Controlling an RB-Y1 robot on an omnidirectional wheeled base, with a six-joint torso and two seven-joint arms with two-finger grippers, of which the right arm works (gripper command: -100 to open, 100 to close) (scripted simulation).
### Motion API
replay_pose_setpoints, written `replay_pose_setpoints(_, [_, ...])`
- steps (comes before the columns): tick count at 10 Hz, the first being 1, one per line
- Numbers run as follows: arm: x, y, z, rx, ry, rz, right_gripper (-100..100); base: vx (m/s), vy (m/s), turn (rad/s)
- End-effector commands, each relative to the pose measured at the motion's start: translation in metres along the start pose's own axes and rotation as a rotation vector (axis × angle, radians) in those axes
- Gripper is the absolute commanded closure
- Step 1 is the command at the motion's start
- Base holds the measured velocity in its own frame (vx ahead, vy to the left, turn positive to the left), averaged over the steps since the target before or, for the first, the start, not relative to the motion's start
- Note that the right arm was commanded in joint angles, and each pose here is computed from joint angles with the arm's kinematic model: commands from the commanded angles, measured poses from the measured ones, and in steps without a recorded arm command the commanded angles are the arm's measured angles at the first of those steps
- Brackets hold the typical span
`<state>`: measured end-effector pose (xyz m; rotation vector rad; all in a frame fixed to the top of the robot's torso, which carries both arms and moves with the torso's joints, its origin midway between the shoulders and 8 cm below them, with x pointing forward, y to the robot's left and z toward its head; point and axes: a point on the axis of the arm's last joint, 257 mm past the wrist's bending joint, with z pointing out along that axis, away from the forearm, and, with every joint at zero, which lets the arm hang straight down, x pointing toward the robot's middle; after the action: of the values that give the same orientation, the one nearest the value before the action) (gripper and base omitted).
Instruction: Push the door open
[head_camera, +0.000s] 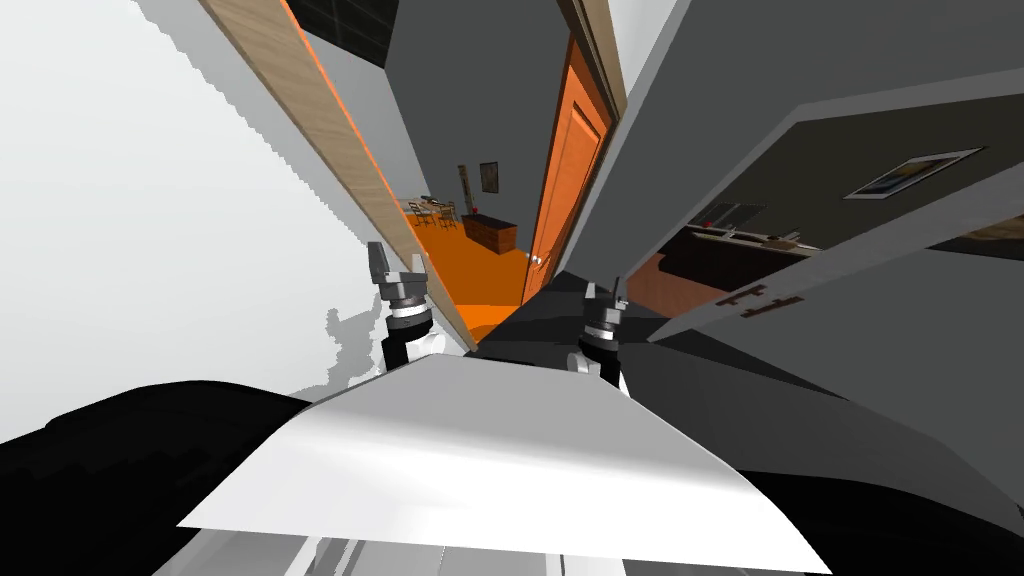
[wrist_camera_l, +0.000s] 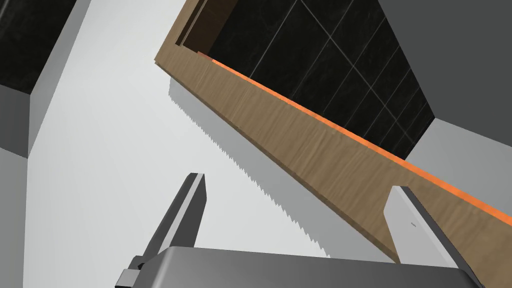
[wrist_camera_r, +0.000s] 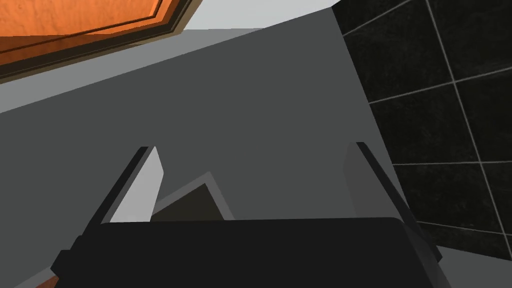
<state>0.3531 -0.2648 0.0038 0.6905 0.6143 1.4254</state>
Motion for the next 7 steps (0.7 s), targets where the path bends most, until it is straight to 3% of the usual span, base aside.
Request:
replay_pose_setpoints(1, [0.002, -0.012, -0.0045, 0.019, 0.022, -0.068, -100, 0.174, -0.076, 0.08])
replay_pose_setpoints(7, [0.01, -0.053, -0.0219, 0.074, 0.099, -0.273, -100, 0.141, -0.067, 0.079])
